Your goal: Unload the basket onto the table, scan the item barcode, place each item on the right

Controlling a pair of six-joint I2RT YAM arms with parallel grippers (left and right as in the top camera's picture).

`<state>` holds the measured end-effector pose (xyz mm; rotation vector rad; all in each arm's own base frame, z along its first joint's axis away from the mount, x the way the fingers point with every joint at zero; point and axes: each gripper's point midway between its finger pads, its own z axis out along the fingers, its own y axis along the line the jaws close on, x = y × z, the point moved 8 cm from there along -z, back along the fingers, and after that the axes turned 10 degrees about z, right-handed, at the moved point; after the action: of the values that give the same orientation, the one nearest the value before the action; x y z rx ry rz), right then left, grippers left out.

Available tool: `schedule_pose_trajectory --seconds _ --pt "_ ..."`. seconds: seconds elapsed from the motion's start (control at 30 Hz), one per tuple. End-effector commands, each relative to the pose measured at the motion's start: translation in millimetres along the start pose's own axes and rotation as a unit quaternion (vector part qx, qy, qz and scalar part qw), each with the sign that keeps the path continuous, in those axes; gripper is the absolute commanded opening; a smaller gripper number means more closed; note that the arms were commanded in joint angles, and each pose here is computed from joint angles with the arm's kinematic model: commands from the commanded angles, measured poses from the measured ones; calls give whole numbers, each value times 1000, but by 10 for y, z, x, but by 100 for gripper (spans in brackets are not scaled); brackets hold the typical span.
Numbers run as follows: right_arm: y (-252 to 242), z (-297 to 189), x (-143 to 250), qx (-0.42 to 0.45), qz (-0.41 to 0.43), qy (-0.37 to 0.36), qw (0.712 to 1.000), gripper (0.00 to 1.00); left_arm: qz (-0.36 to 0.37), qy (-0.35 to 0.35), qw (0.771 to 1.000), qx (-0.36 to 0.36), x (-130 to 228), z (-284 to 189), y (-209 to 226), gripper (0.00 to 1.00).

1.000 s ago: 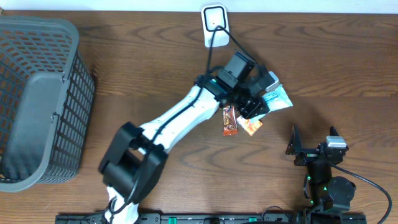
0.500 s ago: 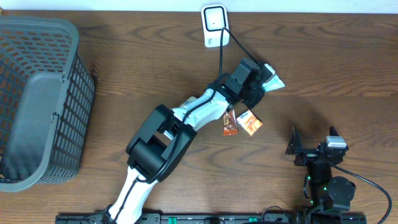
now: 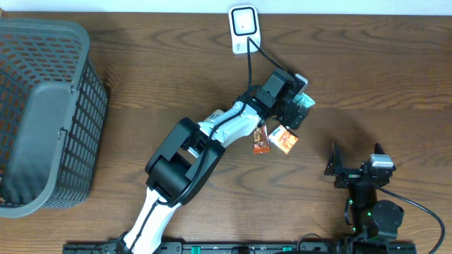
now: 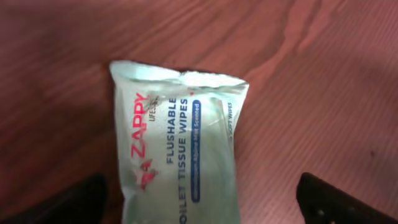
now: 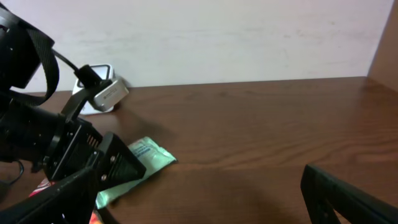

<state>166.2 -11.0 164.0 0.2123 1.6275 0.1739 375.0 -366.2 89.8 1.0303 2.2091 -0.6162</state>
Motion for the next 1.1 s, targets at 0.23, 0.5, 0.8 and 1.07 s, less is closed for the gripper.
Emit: schedule_pose_trajectory --seconds 0.23,0.5,0.8,1.07 --pt "16 -1 5 -5 6 1 1000 99 6 -110 994 -12 -777 -909 -181 98" --pt "16 -1 6 -5 6 1 1000 99 36 -189 961 -198 -1201 -2402 85 98" --pt "16 -1 5 -5 6 1 1000 99 61 -207 921 -324 -973 -3966 472 98" --pt "16 -1 6 -5 6 1 1000 99 47 -277 825 -489 -671 -5342 717 98"
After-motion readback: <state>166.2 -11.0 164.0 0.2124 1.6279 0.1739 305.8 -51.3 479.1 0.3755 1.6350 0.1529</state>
